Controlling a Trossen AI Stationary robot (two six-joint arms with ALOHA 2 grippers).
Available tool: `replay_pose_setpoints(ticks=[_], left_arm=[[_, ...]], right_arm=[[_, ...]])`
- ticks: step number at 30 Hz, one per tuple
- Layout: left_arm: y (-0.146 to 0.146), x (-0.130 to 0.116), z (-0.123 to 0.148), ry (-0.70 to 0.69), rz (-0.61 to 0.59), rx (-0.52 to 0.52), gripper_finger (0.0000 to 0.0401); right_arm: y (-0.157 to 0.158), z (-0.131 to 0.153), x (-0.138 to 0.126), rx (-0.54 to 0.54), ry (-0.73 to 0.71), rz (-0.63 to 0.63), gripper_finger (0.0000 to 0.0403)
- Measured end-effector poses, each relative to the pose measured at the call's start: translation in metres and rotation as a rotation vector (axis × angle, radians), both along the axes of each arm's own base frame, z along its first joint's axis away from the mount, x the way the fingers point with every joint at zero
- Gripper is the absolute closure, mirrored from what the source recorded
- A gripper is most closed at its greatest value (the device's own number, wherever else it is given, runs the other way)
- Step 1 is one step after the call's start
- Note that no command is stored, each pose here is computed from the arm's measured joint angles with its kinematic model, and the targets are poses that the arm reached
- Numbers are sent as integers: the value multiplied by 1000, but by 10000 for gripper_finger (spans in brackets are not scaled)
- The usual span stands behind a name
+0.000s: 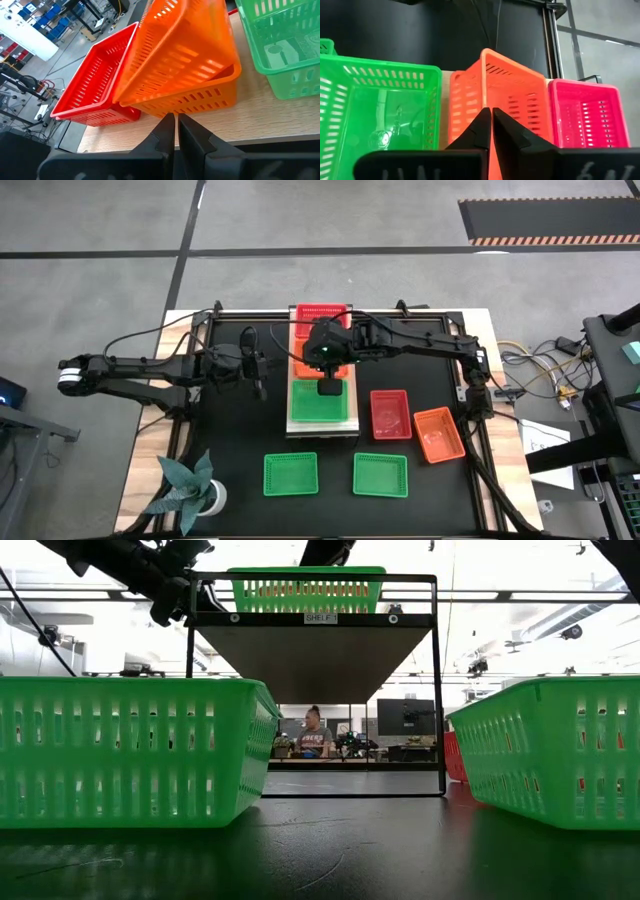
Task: Stack baskets on shelf by color
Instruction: Stack the top orange bin on the orange bin on the shelf, then stack the left green bin on the green bin on the shelf
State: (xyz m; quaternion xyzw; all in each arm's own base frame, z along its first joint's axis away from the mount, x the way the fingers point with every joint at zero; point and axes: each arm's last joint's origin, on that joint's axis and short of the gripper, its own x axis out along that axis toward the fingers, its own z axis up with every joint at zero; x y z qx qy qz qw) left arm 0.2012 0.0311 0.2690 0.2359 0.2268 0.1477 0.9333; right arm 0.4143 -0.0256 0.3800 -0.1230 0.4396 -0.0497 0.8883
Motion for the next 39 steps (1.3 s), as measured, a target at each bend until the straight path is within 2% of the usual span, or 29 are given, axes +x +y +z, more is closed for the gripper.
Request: replay_pose_setpoints(ticks=[18,25,31,39], left_arm=[[0,0,0,1,0,0,395],[0,0,0,1,0,-1,395],[0,0,0,0,0,-1,395],[0,0,0,-1,1,-3,395]], right_arm=[[9,-5,-3,7,53,14,394],[10,2,-23,1,131,-45,394],[12,9,-38,17,117,-66,394],[26,-2,-57,-2,76,-44,394]])
